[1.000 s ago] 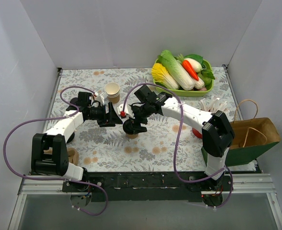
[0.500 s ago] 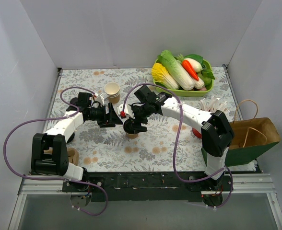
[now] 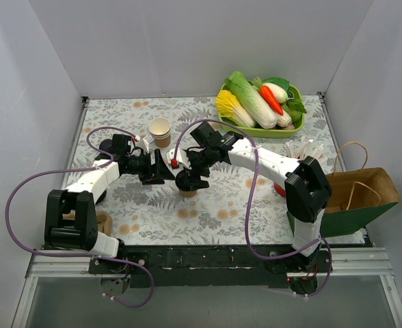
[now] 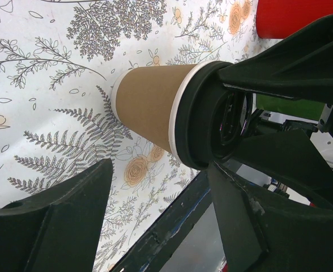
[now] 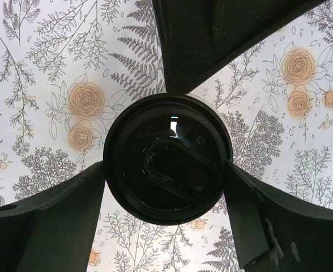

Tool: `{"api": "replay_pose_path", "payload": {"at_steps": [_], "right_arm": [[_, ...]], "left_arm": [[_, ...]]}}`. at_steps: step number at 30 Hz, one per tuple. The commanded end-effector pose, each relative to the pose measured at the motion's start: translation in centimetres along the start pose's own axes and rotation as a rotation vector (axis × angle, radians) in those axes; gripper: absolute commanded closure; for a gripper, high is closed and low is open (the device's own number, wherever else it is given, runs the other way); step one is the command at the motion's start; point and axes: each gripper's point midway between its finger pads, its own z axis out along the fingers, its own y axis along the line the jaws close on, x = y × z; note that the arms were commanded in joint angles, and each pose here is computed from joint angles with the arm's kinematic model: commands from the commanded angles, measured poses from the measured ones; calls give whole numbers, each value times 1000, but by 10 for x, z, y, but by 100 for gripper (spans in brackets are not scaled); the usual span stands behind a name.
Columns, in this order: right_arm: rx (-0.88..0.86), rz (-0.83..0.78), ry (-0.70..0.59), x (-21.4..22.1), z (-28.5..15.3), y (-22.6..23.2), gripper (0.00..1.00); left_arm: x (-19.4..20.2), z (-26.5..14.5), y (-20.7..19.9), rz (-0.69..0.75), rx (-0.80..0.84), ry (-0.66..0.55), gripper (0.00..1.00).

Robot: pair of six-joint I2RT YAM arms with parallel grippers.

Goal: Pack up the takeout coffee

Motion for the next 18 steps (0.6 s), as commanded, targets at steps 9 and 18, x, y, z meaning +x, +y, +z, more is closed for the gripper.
{"api": "replay_pose_path", "payload": {"at_steps": [9, 18], "right_arm": [[-3, 21, -26, -9, 6, -7, 15], [-10, 36, -5, 2, 10, -1, 14]], "left_arm": [[0, 6, 5, -28, 4, 8, 33], [-3, 14, 14, -60, -3, 25, 34]]}}
